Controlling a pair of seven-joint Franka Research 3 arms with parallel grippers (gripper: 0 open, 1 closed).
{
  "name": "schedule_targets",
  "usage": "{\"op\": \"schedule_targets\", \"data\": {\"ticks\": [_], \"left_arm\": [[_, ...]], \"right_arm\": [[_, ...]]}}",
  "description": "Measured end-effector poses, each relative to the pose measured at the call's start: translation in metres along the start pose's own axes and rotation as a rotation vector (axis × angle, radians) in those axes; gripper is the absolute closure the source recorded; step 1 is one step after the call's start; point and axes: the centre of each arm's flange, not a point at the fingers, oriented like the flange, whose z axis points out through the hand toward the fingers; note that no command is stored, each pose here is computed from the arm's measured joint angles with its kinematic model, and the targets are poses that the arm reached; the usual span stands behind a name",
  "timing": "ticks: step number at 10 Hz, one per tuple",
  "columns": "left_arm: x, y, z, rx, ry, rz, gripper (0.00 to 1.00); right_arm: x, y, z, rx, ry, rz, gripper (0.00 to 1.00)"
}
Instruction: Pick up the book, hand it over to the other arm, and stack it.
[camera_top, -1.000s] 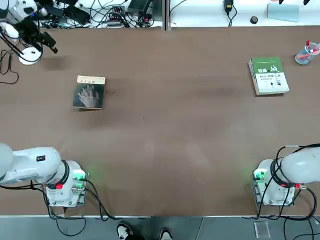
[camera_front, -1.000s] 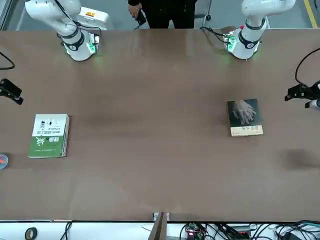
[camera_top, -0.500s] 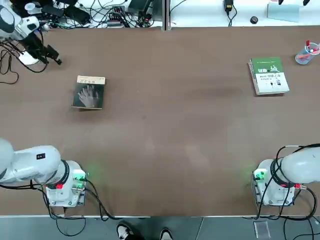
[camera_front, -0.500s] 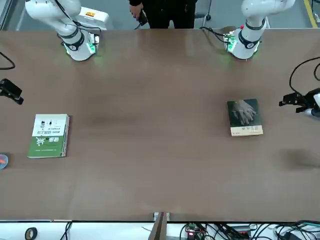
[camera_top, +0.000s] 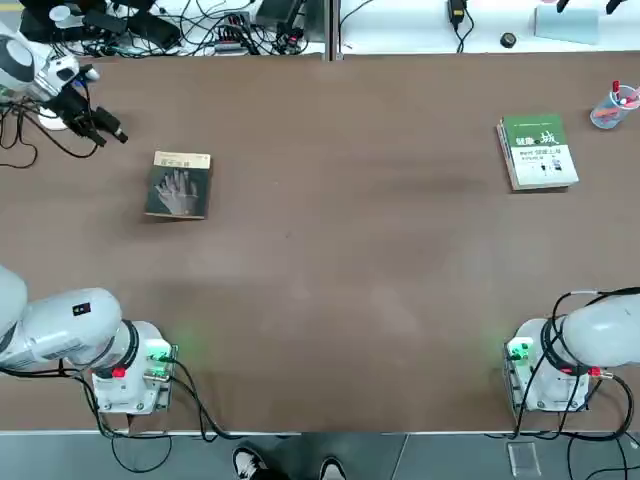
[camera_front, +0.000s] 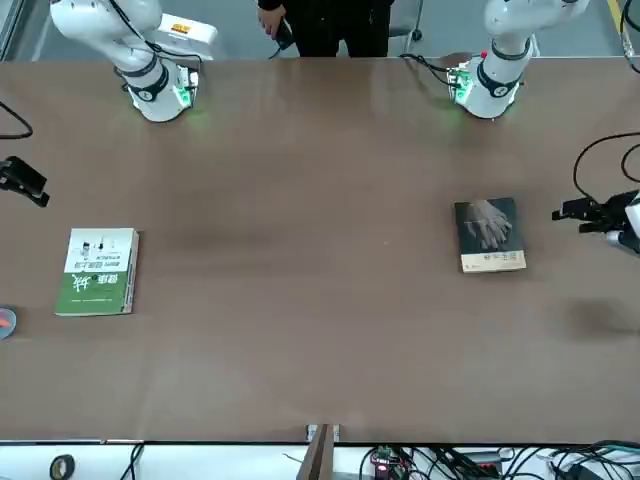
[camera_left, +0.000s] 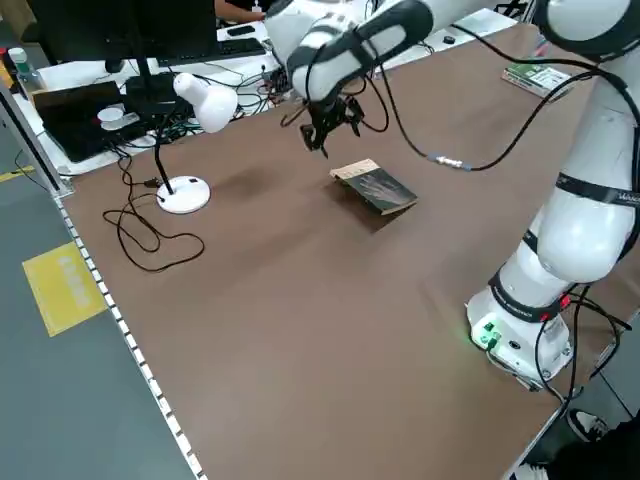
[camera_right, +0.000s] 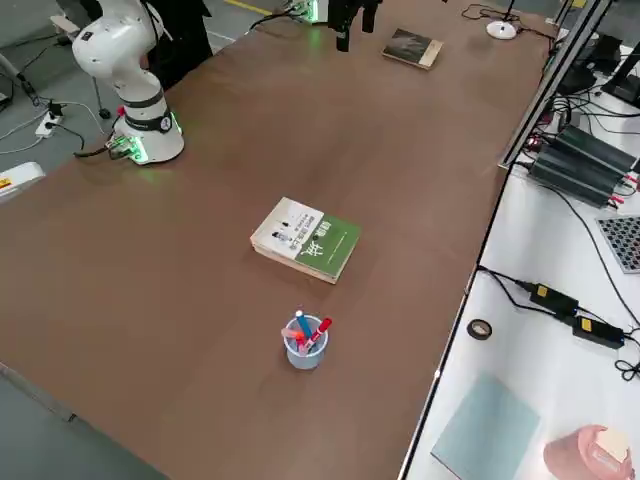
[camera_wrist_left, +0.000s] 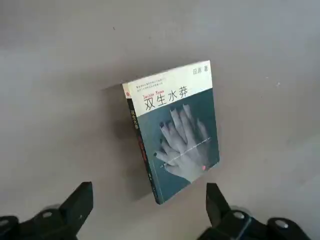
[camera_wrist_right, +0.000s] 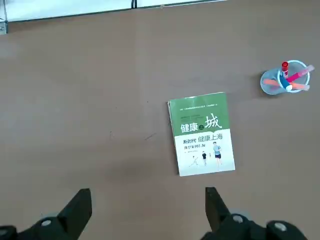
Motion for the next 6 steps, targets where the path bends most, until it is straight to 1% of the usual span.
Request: {"op": "schedule_targets", "data": {"ticks": [3,6], "left_arm": [[-0.002,-0.022,0.033,-0.077,-0.014,-0.010,0.00],[-0.008,-0.033,0.062,-0.104,0.007,-0.017,0.00]], "right_arm": [[0.000,-0.001,0.000,0.000,-0.001,-0.001,0.00],[0.000,-0.001,0.001,0.000,-0.002,-0.002,0.00]]}}
